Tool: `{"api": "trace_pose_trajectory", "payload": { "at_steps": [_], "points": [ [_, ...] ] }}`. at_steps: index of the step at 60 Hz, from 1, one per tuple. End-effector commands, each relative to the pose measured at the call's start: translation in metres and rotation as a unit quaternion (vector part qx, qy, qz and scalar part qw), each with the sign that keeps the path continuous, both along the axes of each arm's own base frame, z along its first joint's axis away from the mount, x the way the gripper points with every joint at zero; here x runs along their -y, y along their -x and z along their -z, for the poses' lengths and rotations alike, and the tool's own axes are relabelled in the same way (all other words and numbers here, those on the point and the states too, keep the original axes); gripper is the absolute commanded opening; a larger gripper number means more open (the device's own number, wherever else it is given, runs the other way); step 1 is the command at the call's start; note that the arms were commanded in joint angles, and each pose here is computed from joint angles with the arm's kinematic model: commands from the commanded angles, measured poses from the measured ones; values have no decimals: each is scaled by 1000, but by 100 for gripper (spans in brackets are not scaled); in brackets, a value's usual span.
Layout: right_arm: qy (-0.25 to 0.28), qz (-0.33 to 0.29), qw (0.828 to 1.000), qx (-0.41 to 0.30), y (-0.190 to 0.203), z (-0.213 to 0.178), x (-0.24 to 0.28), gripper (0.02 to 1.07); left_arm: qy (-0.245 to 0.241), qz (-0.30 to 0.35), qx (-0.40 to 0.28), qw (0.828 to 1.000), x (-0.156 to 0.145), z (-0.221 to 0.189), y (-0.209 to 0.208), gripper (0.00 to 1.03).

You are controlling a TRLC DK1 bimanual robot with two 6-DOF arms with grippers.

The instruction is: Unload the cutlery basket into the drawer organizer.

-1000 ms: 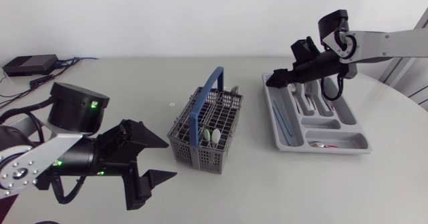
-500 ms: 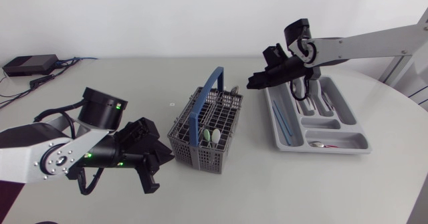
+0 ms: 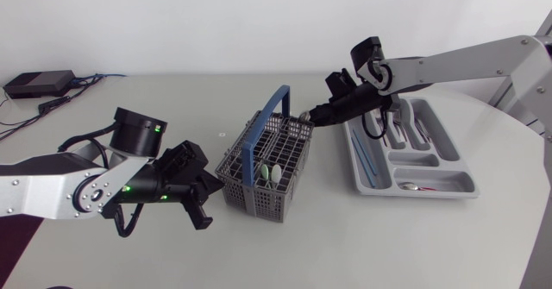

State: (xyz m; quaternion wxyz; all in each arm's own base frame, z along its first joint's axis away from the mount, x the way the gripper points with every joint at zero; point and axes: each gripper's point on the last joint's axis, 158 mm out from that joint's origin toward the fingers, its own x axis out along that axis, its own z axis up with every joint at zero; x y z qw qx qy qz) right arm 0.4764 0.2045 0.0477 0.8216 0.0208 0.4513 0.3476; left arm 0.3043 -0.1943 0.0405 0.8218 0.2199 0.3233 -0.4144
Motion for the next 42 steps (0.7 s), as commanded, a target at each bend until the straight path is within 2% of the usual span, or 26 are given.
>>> {"api": "trace_pose_trajectory", "payload": {
  "at_steps": [1,24,42],
  "points": [
    [-2,-8,1000,-16,24,1,-4,15,12,-17,16,1000,-1,-9,-21,15],
    [-4,-29,999,-22,81,-10,-11,15,16,-57,36,998,-21,-16,-64,15],
    [-4,-24,999,-27,110,-8,-10,14,17,-73,38,996,-27,-10,-94,15]
  ]
}}
